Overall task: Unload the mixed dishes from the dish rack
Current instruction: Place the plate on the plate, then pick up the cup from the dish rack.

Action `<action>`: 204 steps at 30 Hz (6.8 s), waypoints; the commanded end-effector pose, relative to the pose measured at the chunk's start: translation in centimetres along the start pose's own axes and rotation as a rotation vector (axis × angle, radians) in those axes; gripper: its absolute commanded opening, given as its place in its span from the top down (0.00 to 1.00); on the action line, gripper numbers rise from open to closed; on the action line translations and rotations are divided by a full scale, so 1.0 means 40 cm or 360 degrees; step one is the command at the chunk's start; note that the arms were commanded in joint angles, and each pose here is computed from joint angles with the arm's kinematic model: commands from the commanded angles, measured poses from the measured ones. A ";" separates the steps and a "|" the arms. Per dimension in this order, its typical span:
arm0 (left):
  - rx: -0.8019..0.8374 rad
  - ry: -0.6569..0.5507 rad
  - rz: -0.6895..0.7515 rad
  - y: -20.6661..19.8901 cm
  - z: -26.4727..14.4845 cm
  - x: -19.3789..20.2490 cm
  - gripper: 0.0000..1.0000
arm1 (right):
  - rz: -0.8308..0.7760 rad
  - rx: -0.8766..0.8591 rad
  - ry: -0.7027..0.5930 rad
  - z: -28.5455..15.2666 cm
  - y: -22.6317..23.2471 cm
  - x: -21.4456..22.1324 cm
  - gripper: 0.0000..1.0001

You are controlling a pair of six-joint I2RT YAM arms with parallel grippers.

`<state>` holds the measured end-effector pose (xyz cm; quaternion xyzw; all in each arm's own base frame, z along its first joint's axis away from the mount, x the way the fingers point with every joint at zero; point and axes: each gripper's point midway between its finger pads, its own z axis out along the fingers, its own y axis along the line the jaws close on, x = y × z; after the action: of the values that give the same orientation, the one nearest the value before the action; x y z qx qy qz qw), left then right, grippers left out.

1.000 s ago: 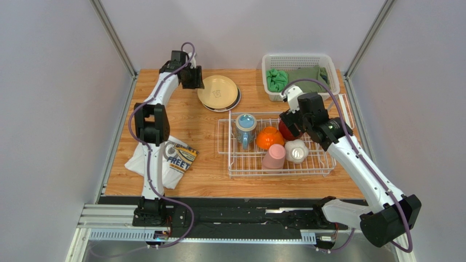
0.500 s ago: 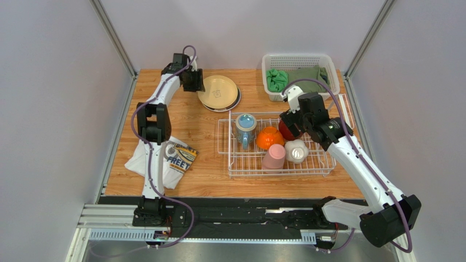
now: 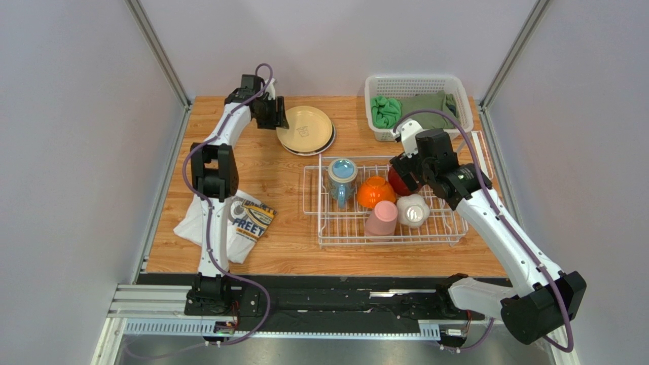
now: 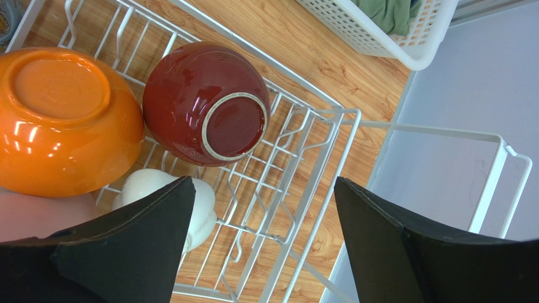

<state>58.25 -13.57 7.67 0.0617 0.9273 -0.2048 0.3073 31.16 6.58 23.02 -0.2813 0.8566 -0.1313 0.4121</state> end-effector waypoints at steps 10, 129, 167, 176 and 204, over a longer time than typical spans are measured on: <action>0.0050 -0.0017 0.0011 -0.038 -0.029 -0.014 0.31 | 0.0050 0.0009 -0.0015 0.008 -0.003 0.000 0.12; 0.0346 -0.0376 0.0769 -0.281 -0.616 0.167 0.05 | -0.0242 -0.0987 -0.0217 -0.172 0.275 -0.109 0.98; 0.2179 -0.0247 0.0660 -0.838 -0.823 0.227 0.19 | 0.0022 -0.1203 -0.1333 -0.466 0.202 -0.540 1.00; 0.2288 -0.0186 0.0653 -0.877 -0.880 0.278 0.37 | 0.0031 -0.1190 -0.1334 -0.458 0.202 -0.540 1.00; 0.2287 -0.0270 0.0655 -0.903 -0.958 0.268 1.00 | -0.0047 -0.1165 -0.1106 -0.311 0.267 -0.452 0.61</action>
<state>22.47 -29.73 36.92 0.3837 0.5551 -0.7000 0.2336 24.41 24.64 41.38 -0.4389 0.6261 0.2900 0.5756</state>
